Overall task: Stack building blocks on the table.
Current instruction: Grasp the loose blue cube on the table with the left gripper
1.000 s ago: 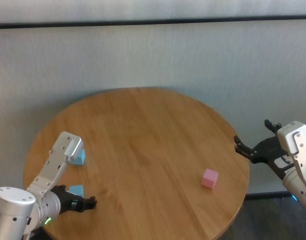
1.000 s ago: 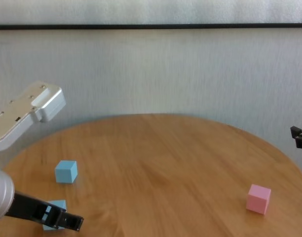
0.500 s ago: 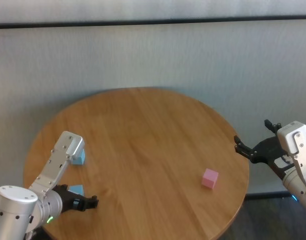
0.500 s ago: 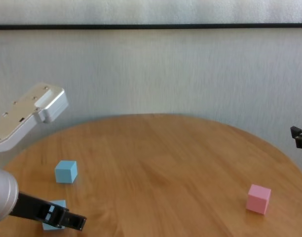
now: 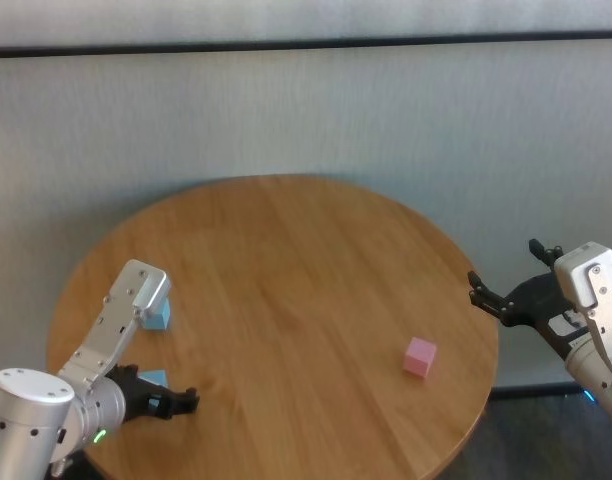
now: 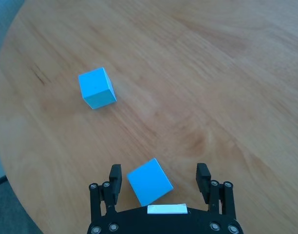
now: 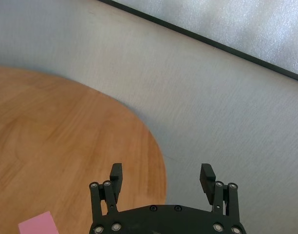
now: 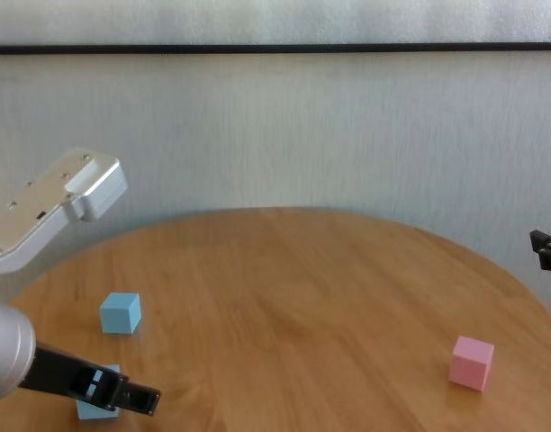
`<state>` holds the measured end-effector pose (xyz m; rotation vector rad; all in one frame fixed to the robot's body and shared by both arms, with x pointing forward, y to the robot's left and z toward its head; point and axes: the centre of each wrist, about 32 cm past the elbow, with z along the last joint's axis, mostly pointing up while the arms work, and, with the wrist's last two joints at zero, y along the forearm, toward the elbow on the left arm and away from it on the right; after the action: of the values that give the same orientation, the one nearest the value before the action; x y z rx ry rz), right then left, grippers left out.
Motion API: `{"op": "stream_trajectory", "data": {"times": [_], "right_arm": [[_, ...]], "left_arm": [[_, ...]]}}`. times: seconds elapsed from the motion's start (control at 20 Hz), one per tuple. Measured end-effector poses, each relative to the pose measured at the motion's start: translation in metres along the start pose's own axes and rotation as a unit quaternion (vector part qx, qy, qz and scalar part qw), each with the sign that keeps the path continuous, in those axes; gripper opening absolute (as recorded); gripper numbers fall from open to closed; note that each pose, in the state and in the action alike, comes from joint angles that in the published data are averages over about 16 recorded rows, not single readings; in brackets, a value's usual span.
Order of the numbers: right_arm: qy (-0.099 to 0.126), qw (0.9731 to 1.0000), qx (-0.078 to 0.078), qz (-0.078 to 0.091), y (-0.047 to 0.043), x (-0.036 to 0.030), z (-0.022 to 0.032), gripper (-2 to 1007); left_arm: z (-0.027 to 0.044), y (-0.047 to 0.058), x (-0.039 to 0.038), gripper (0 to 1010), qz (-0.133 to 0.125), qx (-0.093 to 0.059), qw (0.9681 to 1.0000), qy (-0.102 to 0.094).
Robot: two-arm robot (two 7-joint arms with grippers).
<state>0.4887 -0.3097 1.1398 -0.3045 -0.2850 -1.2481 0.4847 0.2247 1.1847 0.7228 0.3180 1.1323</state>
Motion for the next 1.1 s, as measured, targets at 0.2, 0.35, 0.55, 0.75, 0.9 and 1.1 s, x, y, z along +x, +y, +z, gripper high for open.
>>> {"op": "stream_trajectory", "data": {"times": [0.2, 0.35, 0.55, 0.75, 0.9, 1.1], "right_arm": [[0.0, 1.0, 0.0, 0.0, 0.0, 0.0, 0.0, 1004], [0.0, 1.0, 0.0, 0.0, 0.0, 0.0, 0.0, 1004], [0.0, 1.0, 0.0, 0.0, 0.0, 0.0, 0.0, 1004], [0.0, 1.0, 0.0, 0.0, 0.0, 0.0, 0.0, 1004], [0.0, 1.0, 0.0, 0.0, 0.0, 0.0, 0.0, 1004], [0.0, 1.0, 0.0, 0.0, 0.0, 0.0, 0.0, 1005]], "left_arm": [[0.0002, -0.0003, 0.0007, 997, -0.001, -0.002, 1.0, -0.002], [0.0003, -0.0004, 0.0011, 982, -0.003, -0.003, 1.0, -0.002], [0.0002, -0.0004, 0.001, 932, -0.002, -0.003, 1.0, -0.002], [0.0, -0.0003, 0.0008, 844, -0.001, -0.003, 1.0, -0.002], [-0.0001, -0.0002, 0.0007, 755, 0.0, -0.002, 1.0, -0.002], [-0.0001, -0.0001, 0.0005, 645, 0.0, -0.002, 1.0, -0.002]]}}
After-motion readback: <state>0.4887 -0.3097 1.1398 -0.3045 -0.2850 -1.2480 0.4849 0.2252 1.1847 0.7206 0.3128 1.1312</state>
